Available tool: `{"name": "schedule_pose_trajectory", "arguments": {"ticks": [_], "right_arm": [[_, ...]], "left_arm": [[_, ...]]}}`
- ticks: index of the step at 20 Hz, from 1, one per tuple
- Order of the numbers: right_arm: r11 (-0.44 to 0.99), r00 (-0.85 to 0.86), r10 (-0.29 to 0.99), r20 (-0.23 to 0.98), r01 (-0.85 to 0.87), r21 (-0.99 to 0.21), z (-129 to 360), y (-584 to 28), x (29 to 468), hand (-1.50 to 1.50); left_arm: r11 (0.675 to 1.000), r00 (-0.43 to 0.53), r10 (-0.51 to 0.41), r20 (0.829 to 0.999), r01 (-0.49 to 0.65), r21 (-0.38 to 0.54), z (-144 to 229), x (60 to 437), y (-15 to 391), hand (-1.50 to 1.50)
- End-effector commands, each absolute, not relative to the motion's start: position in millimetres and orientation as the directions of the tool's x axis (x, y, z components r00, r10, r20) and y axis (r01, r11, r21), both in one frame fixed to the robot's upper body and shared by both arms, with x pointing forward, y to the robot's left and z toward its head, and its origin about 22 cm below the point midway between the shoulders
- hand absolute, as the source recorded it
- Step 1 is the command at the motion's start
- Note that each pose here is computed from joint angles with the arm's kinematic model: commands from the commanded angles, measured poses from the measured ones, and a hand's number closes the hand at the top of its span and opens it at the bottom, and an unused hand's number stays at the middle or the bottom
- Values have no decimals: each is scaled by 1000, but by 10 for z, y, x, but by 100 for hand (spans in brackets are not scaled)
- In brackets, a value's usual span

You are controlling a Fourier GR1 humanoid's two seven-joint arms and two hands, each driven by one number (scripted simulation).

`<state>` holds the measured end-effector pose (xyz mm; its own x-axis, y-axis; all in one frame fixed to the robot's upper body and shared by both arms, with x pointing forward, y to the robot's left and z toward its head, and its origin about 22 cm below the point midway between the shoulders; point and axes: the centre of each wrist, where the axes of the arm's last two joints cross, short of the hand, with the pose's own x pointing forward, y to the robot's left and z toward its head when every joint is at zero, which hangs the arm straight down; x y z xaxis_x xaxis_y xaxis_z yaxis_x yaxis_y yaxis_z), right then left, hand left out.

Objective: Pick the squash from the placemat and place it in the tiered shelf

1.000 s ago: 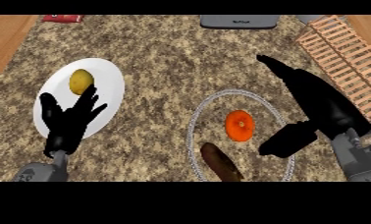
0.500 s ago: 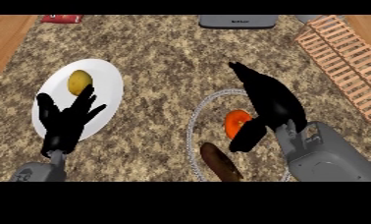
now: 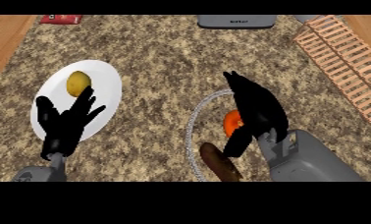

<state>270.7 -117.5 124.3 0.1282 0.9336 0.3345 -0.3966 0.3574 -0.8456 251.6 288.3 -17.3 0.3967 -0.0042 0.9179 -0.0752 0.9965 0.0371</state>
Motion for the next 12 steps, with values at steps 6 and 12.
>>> {"name": "schedule_pose_trajectory", "arguments": {"ticks": [6, 12], "right_arm": [[284, 202, 955, 218, -404, -869, 897, -1024, 2615, -150], [270, 236, 954, 185, -406, -873, 815, -1298, 2736, -150]], "left_arm": [[995, 434, -22, 901, -76, 61, -177, 2570, 2910, 0], [995, 448, -27, 894, -72, 67, -151, 2587, 2888, 0]]}}
